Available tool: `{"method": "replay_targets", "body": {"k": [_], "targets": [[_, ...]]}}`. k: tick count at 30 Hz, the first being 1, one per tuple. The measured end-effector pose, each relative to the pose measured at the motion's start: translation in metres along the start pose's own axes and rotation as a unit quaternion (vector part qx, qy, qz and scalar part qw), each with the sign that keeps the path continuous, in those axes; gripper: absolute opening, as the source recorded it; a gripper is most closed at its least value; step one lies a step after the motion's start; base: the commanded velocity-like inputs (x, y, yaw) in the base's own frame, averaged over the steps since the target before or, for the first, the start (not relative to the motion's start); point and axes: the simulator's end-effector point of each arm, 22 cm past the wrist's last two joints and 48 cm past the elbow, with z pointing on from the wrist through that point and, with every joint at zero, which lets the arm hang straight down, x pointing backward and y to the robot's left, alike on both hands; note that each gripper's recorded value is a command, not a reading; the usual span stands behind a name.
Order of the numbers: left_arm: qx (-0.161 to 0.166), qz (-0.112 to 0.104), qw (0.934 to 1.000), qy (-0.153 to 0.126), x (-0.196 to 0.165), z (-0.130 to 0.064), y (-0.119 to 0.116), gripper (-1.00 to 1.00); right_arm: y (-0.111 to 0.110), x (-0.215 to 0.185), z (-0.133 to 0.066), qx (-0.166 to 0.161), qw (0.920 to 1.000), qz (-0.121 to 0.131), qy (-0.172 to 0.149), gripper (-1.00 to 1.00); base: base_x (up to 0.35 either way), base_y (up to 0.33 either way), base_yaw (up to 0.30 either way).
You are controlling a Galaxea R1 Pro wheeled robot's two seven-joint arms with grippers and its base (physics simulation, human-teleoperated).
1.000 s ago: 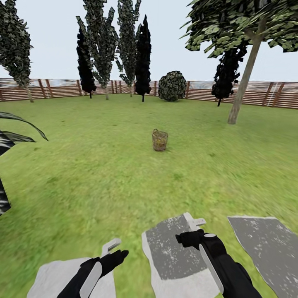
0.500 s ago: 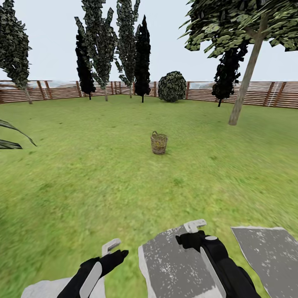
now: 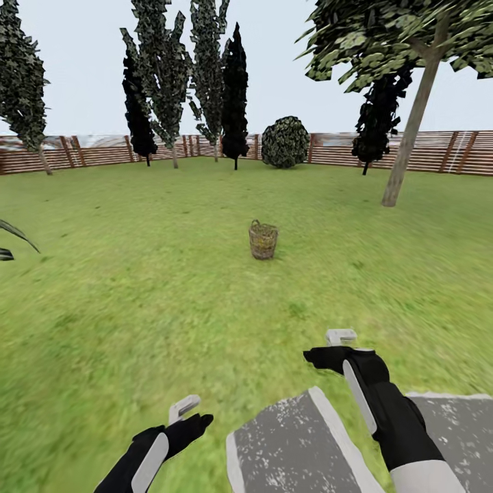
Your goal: Take the three Easter eggs out of the wicker basket on the lawn in the garden, then place them on the lawn next to a single tree (choose any tree) so that all three eggs are next to the same tree and none are left in the basket.
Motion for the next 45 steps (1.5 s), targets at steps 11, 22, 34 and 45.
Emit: {"method": "replay_targets", "body": {"k": [11, 22, 34, 45], "targets": [[-0.003, 0.000, 1.0000, 0.002, 0.001, 0.000, 0.002, 1.00, -0.001, -0.027, -0.012, 0.002, 0.9997, 0.001, -0.023, 1.00, 0.334, 0.000, 0.000], [0.003, -0.005, 1.0000, 0.001, 0.001, 0.000, 0.000, 1.00, -0.003, -0.035, -0.021, 0.003, 0.9997, 0.002, -0.025, 1.00, 0.334, 0.000, 0.000], [-0.001, -0.001, 1.0000, -0.001, 0.001, 0.000, 0.001, 1.00, 0.002, -0.028, -0.020, -0.001, 0.9999, 0.004, -0.012, 1.00, 0.334, 0.000, 0.000], [-0.003, -0.002, 1.0000, -0.002, 0.000, 0.000, 0.002, 1.00, 0.002, -0.016, -0.012, 0.000, 1.0000, 0.004, 0.005, 1.00, 0.334, 0.000, 0.000]]}}
